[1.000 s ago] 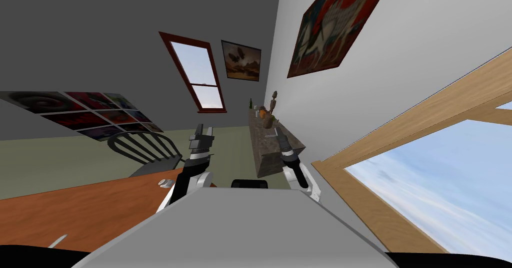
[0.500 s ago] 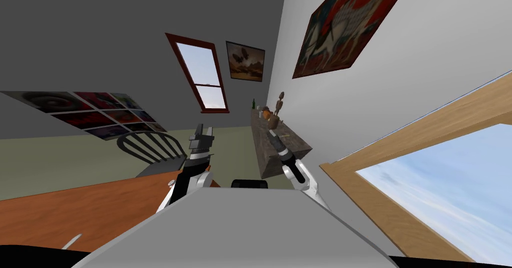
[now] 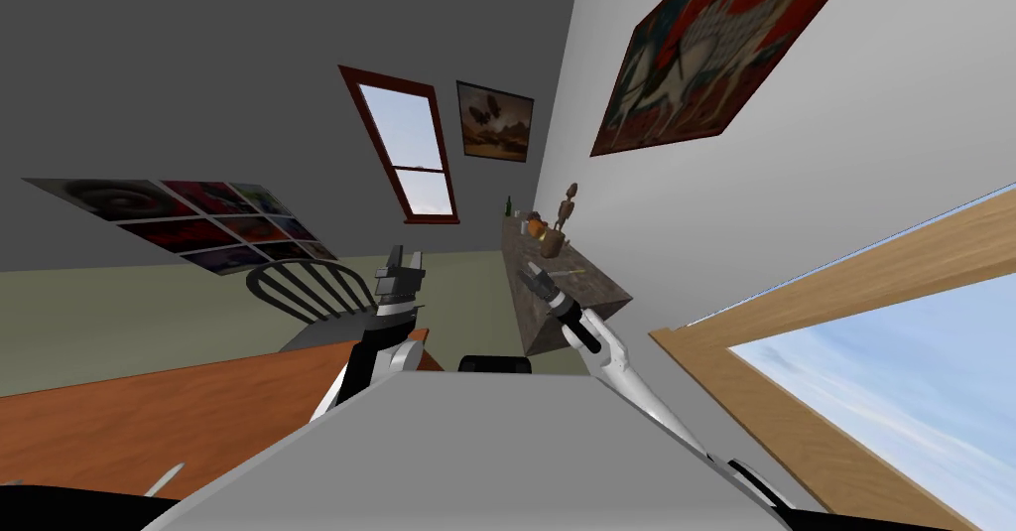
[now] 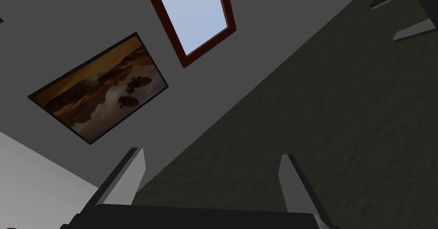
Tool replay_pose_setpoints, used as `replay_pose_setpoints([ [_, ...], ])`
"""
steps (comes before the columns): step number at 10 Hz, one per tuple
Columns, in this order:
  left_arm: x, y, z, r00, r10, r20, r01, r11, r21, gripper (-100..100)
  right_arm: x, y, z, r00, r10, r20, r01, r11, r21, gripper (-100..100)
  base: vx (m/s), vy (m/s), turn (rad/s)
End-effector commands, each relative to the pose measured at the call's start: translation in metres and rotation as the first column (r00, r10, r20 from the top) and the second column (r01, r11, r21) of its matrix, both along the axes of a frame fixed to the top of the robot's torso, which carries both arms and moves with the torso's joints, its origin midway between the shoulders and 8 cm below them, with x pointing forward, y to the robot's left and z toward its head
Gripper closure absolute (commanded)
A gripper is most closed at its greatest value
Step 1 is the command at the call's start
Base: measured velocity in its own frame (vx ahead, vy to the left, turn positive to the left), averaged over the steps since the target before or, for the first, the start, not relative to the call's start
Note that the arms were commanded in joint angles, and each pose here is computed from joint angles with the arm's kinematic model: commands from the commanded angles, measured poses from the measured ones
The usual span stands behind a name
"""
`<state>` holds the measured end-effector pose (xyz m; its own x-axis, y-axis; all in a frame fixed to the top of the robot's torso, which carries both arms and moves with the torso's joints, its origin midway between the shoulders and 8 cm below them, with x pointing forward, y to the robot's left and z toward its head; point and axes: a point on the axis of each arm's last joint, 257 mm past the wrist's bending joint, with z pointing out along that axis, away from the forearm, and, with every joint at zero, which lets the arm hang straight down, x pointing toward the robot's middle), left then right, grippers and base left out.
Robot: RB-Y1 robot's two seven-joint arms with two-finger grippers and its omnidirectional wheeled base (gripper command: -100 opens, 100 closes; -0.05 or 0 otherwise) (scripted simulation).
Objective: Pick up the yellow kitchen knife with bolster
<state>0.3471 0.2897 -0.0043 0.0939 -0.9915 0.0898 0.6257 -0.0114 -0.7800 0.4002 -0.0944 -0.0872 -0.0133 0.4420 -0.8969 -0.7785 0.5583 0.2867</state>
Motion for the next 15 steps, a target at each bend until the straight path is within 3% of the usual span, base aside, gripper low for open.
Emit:
replay_pose_setpoints([
  [1,0.000,0.000,0.000,1.000,0.000,0.000,0.000,1.000,0.000,0,0.001,-0.002,-0.010,1.000,-0.002,0.008,0.002,0.998,-0.058,-100,0.016,0.095,0.018],
  [3,0.000,0.000,0.000,1.000,0.000,0.000,0.000,1.000,0.000,0,0.010,-0.003,-0.044,0.999,0.002,0.046,0.009,0.970,-0.242,-100,0.037,0.141,0.044],
  [4,0.000,0.000,0.000,1.000,0.000,0.000,0.000,1.000,0.000,0,0.010,-0.007,-0.048,0.999,0.003,0.046,0.009,0.963,-0.269,-100,0.039,0.110,0.006],
  [5,0.000,0.000,0.000,1.000,0.000,0.000,0.000,1.000,0.000,0,0.015,-0.013,-0.067,0.998,0.007,0.065,0.017,0.931,-0.363,-100,0.030,0.093,0.038],
  [6,0.000,0.000,0.000,1.000,0.000,0.000,0.000,1.000,0.000,0,0.015,-0.015,-0.068,0.998,0.008,0.065,0.016,0.928,-0.372,-100,0.023,0.064,0.016],
  [8,0.000,0.000,0.000,1.000,0.000,0.000,0.000,1.000,0.000,0,0.025,-0.034,-0.103,0.995,0.020,0.097,0.036,0.842,-0.539,-100,0.036,0.083,0.052],
  [9,0.000,0.000,0.000,1.000,0.000,0.000,0.000,1.000,0.000,0,0.024,-0.039,-0.106,0.995,0.025,0.101,0.037,0.825,-0.564,-100,0.029,0.080,0.011],
  [10,0.000,0.000,0.000,1.000,0.000,0.000,0.000,1.000,0.000,0,0.029,-0.054,-0.123,0.993,0.035,0.116,0.048,0.766,-0.641,-100,0.052,0.062,0.031],
  [11,0.000,0.000,0.000,1.000,0.000,0.000,0.000,1.000,0.000,0,0.029,-0.056,-0.124,0.993,0.036,0.117,0.049,0.759,-0.649,-100,0.039,0.042,0.019],
  [12,0.000,0.000,0.000,1.000,0.000,0.000,0.000,1.000,0.000,0,0.034,-0.074,-0.140,0.990,0.048,0.130,0.061,0.690,-0.721,-100,0.038,0.046,0.047],
  [13,0.000,0.000,0.000,1.000,0.000,0.000,0.000,1.000,0.000,0,0.034,-0.076,-0.140,0.990,0.048,0.129,0.061,0.685,-0.726,-100,0.029,0.034,0.022],
  [15,0.000,0.000,0.000,1.000,0.000,0.000,0.000,1.000,0.000,0,0.042,-0.119,-0.166,0.987,0.069,0.143,0.084,0.538,-0.839,-100,0.021,0.001,0.051],
])
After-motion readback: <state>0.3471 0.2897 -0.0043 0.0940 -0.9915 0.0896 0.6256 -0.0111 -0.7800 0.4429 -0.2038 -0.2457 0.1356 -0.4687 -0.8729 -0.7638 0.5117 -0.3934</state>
